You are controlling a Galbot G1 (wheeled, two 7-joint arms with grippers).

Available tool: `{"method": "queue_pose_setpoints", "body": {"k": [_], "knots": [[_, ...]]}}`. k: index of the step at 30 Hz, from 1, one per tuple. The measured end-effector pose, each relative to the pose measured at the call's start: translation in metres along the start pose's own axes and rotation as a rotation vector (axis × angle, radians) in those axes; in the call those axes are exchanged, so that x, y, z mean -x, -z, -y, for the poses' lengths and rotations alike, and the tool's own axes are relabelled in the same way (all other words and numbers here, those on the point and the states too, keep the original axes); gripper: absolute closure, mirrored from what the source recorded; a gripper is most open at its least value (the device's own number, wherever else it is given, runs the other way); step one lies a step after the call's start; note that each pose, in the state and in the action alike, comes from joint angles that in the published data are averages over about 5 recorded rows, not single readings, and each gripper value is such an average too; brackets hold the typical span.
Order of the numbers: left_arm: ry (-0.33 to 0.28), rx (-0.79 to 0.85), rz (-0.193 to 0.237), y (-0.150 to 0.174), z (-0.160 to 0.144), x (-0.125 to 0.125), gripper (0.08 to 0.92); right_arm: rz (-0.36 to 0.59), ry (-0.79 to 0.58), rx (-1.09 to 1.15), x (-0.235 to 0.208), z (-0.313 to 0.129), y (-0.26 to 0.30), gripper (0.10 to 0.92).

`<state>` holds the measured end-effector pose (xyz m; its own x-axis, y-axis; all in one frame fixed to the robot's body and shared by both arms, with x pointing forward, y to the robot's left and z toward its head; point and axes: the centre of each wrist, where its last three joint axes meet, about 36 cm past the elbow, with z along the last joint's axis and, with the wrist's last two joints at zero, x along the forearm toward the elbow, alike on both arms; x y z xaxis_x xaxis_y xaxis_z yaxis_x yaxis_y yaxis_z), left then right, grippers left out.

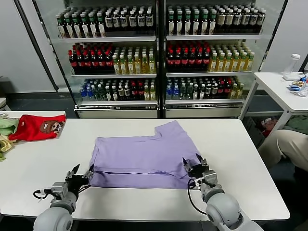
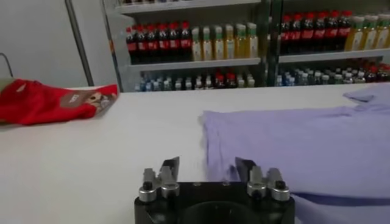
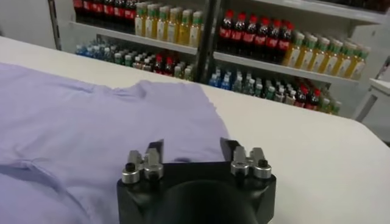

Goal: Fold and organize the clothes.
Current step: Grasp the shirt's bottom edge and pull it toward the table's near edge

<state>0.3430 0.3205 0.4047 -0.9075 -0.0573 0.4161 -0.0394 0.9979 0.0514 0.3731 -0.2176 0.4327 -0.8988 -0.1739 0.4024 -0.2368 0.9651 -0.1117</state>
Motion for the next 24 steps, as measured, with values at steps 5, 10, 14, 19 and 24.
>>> {"method": "queue_pose_setpoints", "body": {"k": [5,10,14,19,24], "knots": [[-0.025,-0.004,-0.045,-0.005,0.005,-0.022,0.181,-0.055,0.003,0.029,-0.025,0.007,-0.012,0.2],[-0.033,-0.017,-0.085,-0.011,0.006,-0.029,0.177,-0.094,0.009,0.051,-0.041,0.008,-0.022,0.199],[-0.027,-0.025,-0.103,-0.014,0.005,-0.031,0.177,-0.106,0.013,0.067,-0.047,0.007,-0.027,0.218],[-0.025,-0.035,-0.122,-0.018,0.003,-0.029,0.201,-0.113,0.021,0.088,-0.049,0.005,-0.032,0.368],[-0.032,-0.055,-0.13,-0.019,0.001,-0.026,0.343,-0.119,0.033,0.105,-0.048,0.002,-0.036,0.514]]}}
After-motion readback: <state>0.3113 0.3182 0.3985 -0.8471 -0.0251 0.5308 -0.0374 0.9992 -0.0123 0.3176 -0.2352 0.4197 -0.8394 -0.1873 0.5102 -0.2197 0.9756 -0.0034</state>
